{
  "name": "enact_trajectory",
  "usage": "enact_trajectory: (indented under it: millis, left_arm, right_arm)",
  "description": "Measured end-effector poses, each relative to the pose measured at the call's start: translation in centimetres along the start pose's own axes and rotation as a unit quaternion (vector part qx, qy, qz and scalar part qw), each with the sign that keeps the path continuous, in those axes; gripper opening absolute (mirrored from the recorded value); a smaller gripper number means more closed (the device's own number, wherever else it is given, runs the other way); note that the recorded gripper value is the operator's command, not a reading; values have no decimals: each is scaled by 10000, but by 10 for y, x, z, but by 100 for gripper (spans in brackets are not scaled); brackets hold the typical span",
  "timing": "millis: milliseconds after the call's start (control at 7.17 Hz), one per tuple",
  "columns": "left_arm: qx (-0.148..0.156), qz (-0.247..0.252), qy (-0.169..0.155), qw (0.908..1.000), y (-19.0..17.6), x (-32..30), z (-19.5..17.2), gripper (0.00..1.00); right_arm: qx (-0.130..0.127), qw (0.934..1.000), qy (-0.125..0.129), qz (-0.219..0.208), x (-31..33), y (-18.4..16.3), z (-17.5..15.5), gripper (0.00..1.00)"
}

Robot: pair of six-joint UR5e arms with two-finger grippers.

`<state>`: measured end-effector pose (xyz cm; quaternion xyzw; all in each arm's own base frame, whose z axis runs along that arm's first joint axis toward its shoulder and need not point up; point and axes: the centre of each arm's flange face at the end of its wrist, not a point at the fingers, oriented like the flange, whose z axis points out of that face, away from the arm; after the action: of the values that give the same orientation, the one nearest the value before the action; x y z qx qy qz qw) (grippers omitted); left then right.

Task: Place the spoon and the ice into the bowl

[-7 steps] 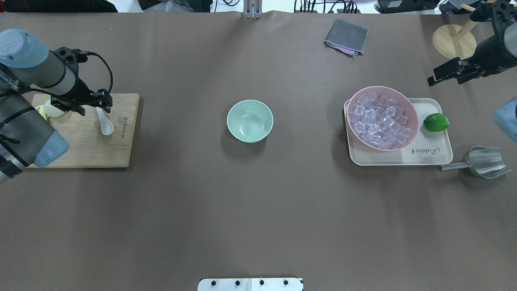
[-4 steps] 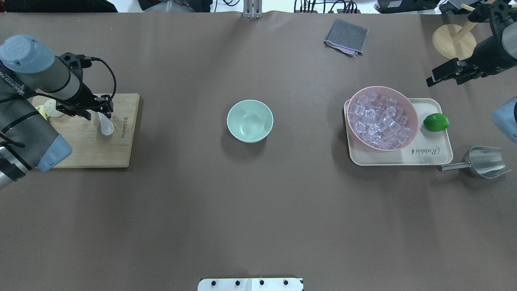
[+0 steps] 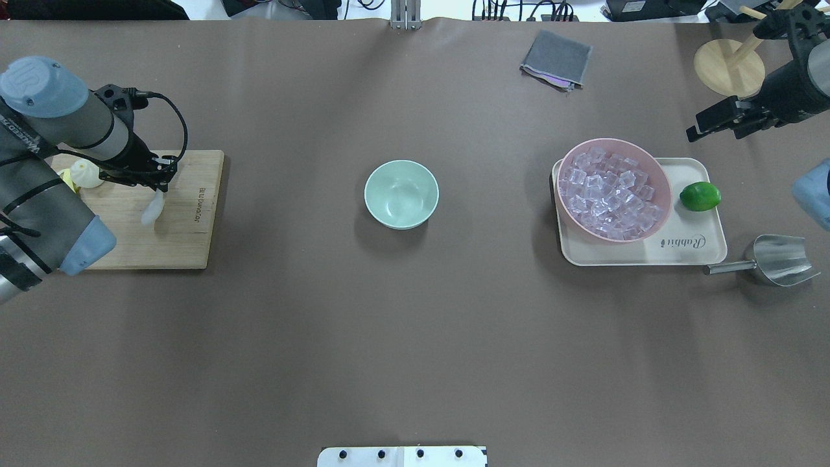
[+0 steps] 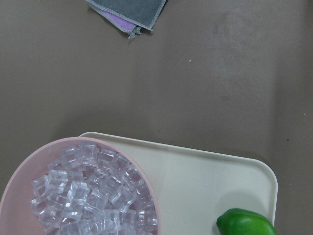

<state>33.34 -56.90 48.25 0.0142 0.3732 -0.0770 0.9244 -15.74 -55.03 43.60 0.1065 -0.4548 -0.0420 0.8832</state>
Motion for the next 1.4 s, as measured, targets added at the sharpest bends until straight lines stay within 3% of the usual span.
enact_trajectory:
  millis: [279, 698, 977, 1256, 1395]
  left_arm:
    - [30, 111, 320, 9994, 2, 32, -28, 0]
    - [37, -345, 1094, 9934, 14, 159, -83, 0]
    - [107, -518, 1358, 9893, 51, 262, -90, 0]
    - [150, -699, 1457, 9867, 57, 337, -92, 0]
    - [243, -726, 1467, 9862, 56, 352, -93, 38]
  right_arm:
    - [22, 10000, -7, -21, -3, -1, -2, 99]
    - [153, 9997, 78, -167, -27, -2, 1, 99]
    - [172, 9992, 184, -313, -43, 2, 13, 99]
    - [152, 9991, 216, -343, -46, 5, 18, 99]
    - [143, 9991, 221, -340, -45, 6, 19, 99]
